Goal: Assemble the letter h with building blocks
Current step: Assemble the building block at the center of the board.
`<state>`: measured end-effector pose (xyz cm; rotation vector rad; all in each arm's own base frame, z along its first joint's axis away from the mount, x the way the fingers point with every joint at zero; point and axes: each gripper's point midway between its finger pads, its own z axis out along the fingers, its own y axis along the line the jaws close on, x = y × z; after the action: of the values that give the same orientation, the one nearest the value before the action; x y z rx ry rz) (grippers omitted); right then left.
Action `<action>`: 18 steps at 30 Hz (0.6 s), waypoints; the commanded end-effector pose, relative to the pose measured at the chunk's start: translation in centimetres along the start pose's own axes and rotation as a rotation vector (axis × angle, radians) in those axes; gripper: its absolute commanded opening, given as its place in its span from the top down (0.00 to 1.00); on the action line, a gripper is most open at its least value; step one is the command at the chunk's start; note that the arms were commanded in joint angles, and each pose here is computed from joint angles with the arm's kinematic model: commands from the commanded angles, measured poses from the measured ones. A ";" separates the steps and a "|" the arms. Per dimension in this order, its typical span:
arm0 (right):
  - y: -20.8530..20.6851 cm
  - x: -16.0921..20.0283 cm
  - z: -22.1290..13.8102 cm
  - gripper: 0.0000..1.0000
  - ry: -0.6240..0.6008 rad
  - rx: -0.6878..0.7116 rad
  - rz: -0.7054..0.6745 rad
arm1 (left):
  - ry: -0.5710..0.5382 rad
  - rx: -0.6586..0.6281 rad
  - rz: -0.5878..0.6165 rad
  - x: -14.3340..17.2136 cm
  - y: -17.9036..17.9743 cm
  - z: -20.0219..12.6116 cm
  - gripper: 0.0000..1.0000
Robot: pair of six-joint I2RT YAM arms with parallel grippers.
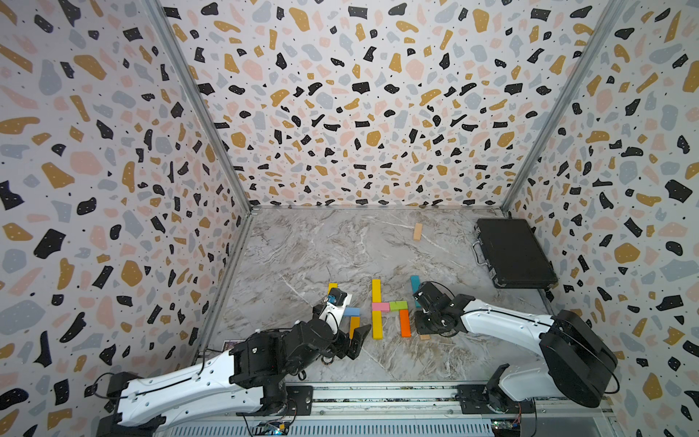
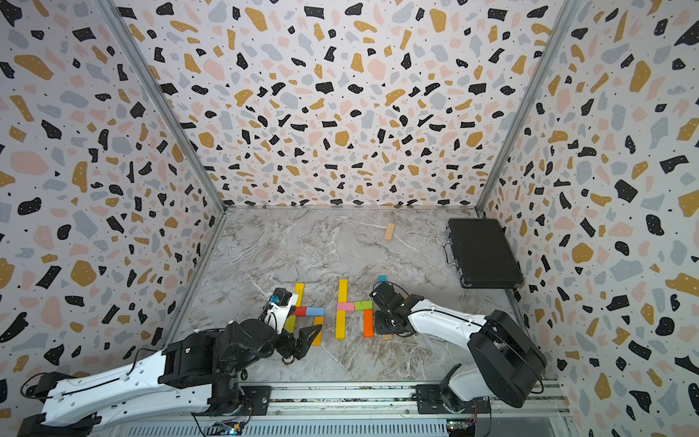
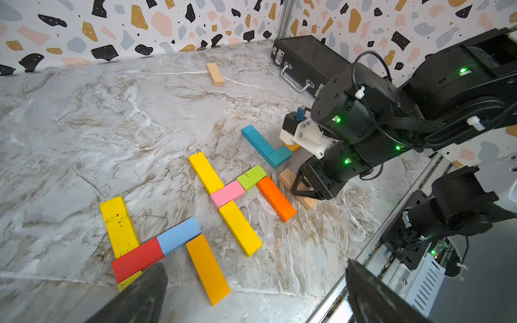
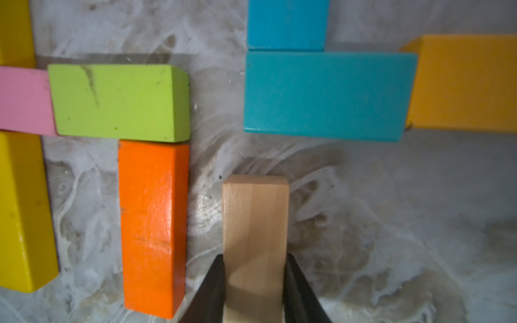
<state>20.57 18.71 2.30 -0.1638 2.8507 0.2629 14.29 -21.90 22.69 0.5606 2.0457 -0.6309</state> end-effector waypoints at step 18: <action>-1.4 -1.0 0.5 0.69 -0.009 0.063 0.001 | -0.016 -0.026 -0.008 0.0 0.6 0.0 0.01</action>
<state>21.70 18.50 2.27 -0.1466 2.8346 0.2473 14.38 -21.68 22.46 0.5581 2.0494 -0.6148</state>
